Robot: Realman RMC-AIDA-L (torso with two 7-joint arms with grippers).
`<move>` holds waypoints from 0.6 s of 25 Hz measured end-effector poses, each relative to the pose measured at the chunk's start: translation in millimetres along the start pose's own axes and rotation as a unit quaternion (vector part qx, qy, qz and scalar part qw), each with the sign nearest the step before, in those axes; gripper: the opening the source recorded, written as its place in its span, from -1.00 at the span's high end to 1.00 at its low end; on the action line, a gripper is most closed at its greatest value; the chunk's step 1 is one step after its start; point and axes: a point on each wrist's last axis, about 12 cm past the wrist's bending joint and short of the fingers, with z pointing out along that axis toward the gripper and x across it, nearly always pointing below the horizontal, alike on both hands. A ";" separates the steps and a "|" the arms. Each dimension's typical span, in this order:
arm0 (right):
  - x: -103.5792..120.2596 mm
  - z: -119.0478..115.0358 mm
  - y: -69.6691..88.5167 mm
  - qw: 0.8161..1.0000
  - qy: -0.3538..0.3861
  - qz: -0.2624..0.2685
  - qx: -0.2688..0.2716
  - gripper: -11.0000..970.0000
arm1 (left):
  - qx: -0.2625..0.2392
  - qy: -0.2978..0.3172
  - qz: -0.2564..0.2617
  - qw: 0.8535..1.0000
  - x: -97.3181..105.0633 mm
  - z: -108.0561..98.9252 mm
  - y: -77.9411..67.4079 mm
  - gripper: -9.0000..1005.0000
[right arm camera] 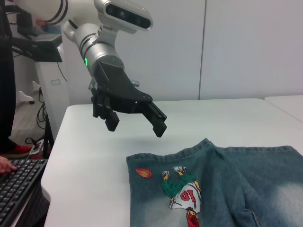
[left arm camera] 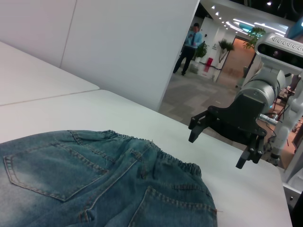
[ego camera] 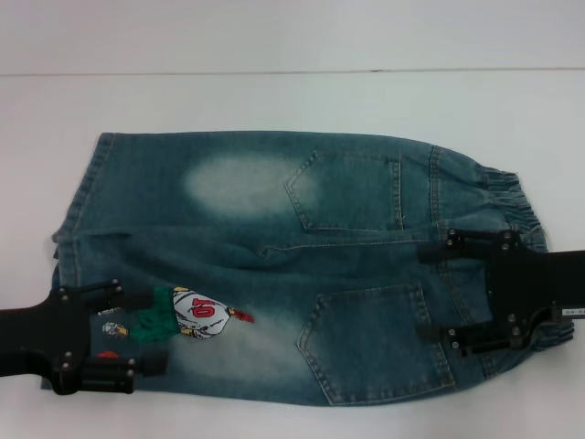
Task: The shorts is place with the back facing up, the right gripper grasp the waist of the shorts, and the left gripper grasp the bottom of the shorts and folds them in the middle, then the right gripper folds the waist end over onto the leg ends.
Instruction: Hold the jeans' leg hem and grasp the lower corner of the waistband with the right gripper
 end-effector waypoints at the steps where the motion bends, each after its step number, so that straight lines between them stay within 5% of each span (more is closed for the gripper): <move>1: -0.1 0.1 -0.1 1.000 0.000 0.000 0.000 -0.89 | 0.000 0.000 0.000 1.000 0.0 0.0 0.1 -0.87; 15: 0.1 0.4 -0.2 1.000 0.003 0.001 -0.002 -0.89 | 0.000 0.002 -0.001 1.000 0.2 0.6 0.1 -0.86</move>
